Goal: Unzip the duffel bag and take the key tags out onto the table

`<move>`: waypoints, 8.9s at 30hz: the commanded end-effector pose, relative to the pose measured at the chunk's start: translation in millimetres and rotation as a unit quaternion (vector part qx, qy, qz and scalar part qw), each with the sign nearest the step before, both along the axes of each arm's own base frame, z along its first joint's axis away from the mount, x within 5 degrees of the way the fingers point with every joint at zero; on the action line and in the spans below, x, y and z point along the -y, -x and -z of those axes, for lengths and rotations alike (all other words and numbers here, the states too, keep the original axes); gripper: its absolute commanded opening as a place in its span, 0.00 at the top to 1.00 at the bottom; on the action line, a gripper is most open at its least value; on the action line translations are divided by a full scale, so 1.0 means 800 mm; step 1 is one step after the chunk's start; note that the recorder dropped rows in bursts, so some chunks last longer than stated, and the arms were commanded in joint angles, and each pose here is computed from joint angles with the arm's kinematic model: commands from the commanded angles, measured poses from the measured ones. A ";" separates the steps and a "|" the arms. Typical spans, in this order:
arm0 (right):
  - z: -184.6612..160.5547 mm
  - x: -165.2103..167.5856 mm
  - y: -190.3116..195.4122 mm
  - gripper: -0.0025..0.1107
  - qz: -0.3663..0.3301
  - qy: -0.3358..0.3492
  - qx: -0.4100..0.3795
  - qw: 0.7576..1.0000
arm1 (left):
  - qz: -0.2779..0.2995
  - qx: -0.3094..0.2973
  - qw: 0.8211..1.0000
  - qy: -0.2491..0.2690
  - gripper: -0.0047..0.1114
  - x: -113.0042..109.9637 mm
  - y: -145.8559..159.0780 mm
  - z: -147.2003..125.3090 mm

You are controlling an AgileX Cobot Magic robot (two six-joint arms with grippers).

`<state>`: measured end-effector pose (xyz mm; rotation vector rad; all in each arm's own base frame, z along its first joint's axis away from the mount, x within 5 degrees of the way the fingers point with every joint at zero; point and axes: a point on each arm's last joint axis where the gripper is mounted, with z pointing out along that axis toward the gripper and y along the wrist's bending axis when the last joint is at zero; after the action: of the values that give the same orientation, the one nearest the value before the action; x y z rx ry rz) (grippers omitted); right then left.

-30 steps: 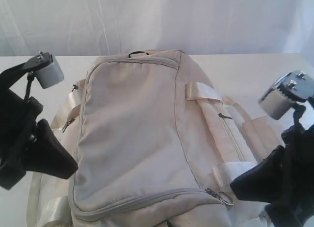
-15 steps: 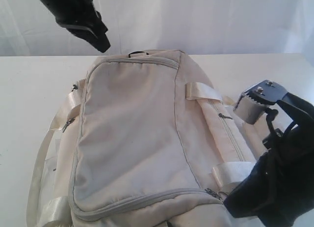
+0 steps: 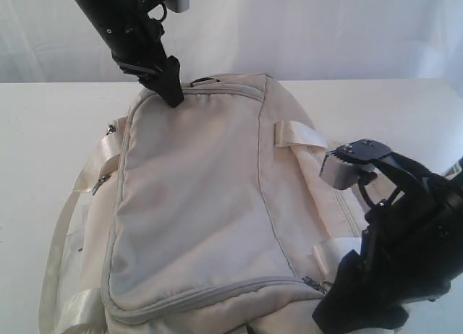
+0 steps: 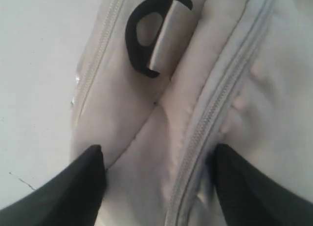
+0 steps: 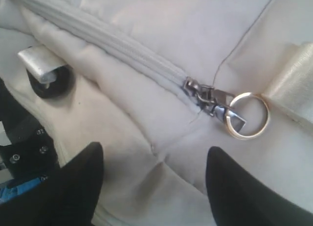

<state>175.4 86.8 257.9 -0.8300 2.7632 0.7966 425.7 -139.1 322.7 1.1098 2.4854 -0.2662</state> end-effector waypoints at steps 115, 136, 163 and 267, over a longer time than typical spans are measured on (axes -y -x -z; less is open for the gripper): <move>-0.129 0.034 -0.097 0.50 0.176 0.136 0.213 0.951 | 0.020 -0.052 0.943 0.327 0.96 0.099 -0.049 0.039; -0.079 0.147 -0.297 0.50 0.226 -0.217 0.133 0.940 | 0.050 -0.002 0.942 0.332 0.96 0.081 -0.024 -0.029; 0.036 0.090 -0.343 0.39 0.206 -0.226 0.006 0.952 | 0.055 0.006 0.942 0.330 0.96 0.081 -0.025 -0.029; -0.021 0.060 -0.334 0.94 0.183 -0.091 0.087 0.975 | 0.038 0.000 0.952 0.305 0.96 0.079 -0.032 -0.009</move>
<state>442.9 40.7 267.5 -0.3323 2.5499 0.8399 456.4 -202.0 318.9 0.9335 2.1464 -0.9341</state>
